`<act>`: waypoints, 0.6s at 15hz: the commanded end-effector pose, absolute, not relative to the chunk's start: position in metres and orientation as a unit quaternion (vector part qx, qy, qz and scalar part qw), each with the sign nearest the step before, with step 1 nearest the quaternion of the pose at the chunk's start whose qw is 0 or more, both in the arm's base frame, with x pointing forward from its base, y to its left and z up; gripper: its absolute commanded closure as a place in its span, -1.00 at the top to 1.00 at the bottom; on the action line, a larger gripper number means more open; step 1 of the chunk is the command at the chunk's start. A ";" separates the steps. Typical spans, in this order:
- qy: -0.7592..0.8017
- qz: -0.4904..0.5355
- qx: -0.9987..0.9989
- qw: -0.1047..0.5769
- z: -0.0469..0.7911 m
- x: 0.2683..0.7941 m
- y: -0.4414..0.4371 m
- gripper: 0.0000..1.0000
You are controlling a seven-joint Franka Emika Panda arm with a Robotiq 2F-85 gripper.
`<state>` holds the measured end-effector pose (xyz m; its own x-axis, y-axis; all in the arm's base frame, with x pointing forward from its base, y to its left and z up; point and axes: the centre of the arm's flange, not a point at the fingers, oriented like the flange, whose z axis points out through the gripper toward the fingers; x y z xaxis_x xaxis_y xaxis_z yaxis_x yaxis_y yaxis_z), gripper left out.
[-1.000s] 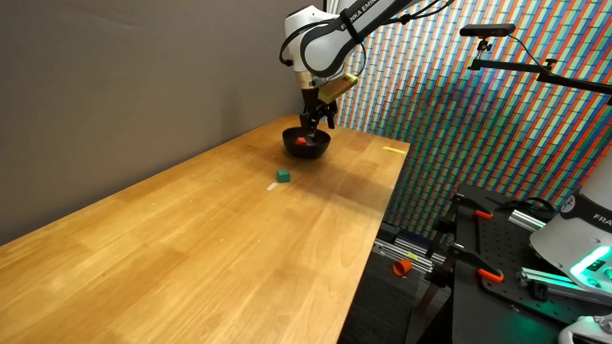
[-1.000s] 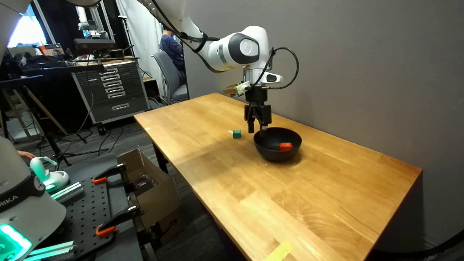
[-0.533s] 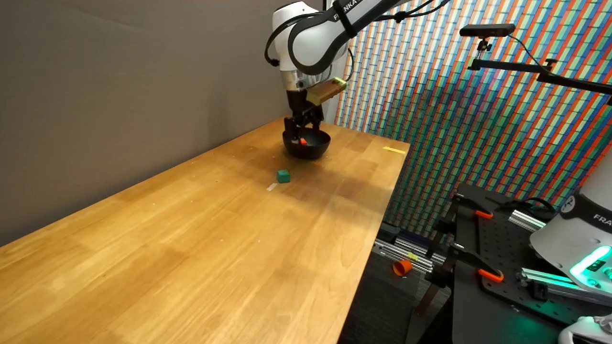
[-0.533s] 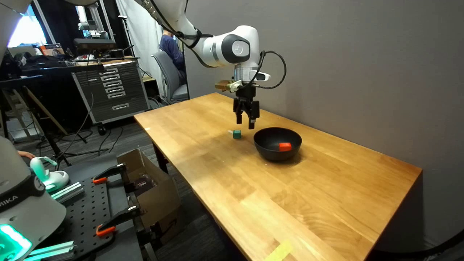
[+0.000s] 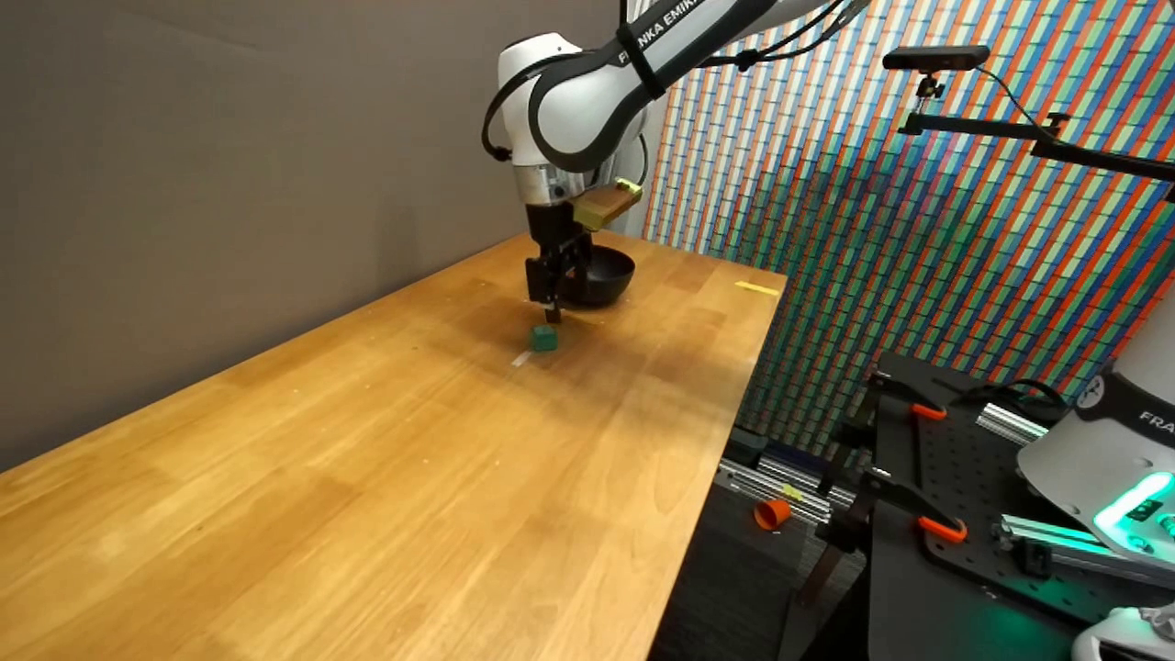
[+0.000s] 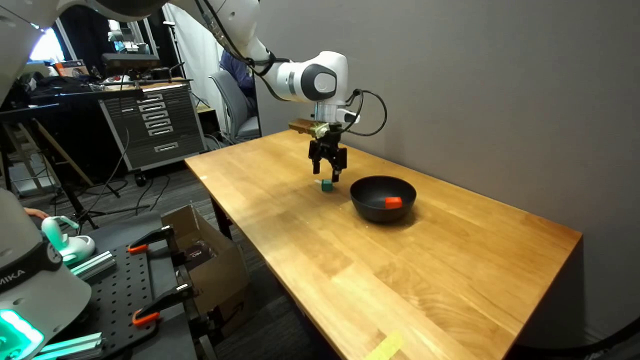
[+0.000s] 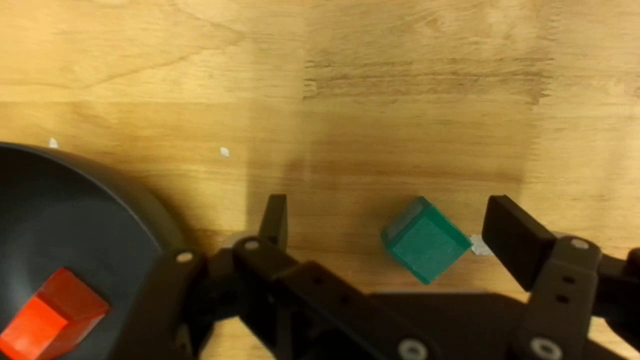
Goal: Put the orange and green blocks in the black bowl
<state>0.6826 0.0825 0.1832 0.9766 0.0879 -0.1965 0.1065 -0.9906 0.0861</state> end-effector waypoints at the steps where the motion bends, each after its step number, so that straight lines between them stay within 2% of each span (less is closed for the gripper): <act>1: 0.090 -0.092 0.992 0.015 0.167 0.701 0.092 1.00; 6: 0.141 -0.085 0.986 0.003 0.150 0.713 0.103 1.00; 9: 0.178 -0.067 0.981 0.021 0.146 0.720 0.104 1.00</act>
<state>0.6999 0.1044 0.1476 0.9442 0.2748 -0.1814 0.2806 -0.9598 0.0067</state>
